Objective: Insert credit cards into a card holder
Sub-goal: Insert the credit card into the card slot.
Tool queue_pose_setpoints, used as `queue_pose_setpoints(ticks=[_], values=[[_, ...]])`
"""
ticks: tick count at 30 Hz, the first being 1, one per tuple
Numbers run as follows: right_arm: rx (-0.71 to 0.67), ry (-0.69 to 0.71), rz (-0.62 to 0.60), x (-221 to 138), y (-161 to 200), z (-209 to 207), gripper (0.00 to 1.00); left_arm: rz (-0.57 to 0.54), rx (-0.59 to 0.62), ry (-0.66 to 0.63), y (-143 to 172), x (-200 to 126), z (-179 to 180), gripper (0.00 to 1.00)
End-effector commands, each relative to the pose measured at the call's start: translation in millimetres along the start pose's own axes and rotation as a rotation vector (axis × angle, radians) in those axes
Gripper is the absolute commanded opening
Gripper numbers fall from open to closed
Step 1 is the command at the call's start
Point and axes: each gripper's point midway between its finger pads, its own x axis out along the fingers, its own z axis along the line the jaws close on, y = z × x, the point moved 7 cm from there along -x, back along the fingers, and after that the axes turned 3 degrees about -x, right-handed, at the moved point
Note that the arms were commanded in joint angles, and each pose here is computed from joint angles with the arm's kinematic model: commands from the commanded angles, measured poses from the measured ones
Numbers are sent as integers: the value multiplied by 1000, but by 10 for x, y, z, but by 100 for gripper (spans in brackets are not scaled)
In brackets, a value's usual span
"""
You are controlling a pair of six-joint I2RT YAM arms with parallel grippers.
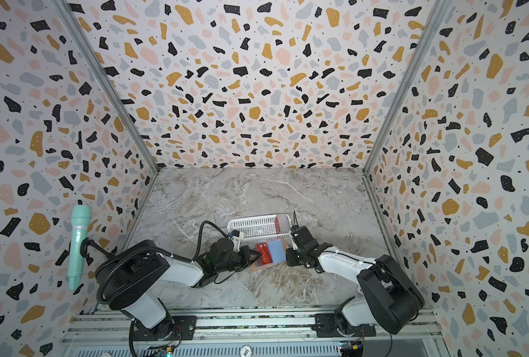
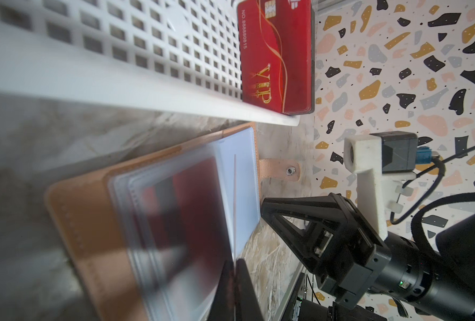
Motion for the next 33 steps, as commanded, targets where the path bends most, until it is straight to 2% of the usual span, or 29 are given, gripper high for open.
queue_pose_setpoints(ticks=[1, 8, 33], values=[[-13, 13, -3, 13, 18, -2, 14, -13, 15, -1, -35, 46, -67, 0], [-18, 22, 0, 16, 24, 2, 14, -9, -17, -22, -25, 76, 12, 0], [-26, 25, 12, 50, 49, 23, 12, 40, -2, -61, -61, 148, 97, 0]])
